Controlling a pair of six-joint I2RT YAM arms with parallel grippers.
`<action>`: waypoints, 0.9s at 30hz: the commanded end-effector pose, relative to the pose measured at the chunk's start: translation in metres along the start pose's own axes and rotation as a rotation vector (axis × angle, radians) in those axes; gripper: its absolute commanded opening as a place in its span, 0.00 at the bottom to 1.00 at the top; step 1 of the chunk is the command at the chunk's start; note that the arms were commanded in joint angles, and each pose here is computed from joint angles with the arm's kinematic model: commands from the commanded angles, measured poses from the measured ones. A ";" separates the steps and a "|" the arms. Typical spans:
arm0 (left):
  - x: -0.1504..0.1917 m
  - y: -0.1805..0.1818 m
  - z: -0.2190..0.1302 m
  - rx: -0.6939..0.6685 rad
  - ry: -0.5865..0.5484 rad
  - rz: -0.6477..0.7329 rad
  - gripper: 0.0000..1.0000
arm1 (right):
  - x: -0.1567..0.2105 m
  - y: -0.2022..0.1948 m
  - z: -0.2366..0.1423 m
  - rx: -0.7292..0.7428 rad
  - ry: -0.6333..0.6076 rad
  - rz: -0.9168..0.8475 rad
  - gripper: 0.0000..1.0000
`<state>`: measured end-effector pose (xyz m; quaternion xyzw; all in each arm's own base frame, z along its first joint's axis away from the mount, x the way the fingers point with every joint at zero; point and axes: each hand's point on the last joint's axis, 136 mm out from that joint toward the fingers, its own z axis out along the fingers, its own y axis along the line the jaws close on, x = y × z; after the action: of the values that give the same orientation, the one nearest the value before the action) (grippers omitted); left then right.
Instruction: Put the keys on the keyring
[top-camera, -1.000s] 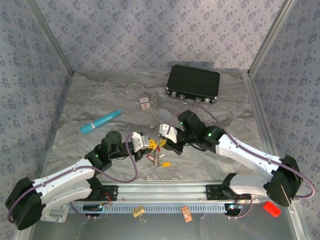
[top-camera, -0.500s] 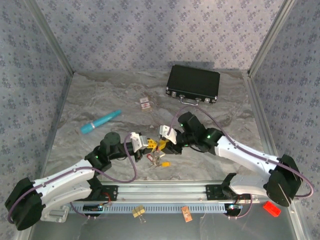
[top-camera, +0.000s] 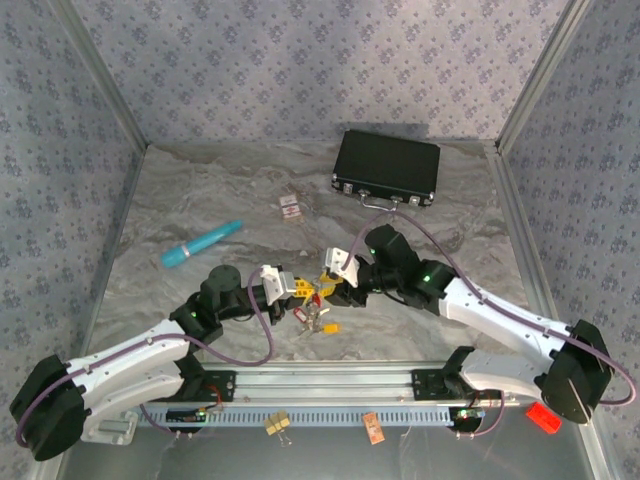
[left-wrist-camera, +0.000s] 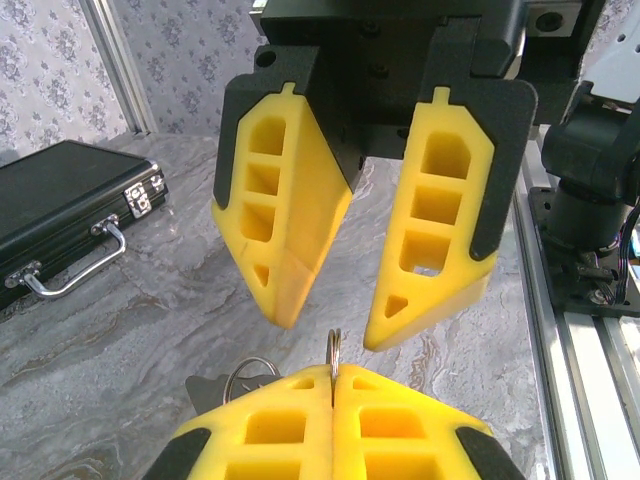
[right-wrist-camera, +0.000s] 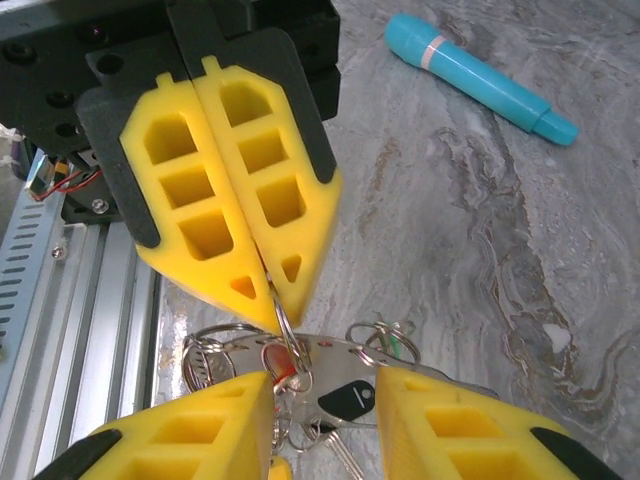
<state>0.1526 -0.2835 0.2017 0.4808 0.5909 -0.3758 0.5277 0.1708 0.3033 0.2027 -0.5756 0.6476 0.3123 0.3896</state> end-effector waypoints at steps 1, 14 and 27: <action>-0.024 -0.003 -0.002 0.013 -0.088 0.030 0.00 | 0.000 -0.005 -0.008 0.045 -0.016 -0.003 0.34; -0.026 -0.004 -0.001 0.026 -0.095 0.027 0.00 | -0.017 0.009 -0.001 -0.062 -0.078 0.000 0.30; -0.025 -0.005 0.000 0.032 -0.094 0.026 0.00 | -0.022 0.009 0.005 -0.080 -0.097 0.015 0.02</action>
<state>0.1524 -0.2849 0.2074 0.4782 0.5827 -0.3817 0.5348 0.1649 0.3126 0.2063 -0.5669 0.6347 0.3546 0.3873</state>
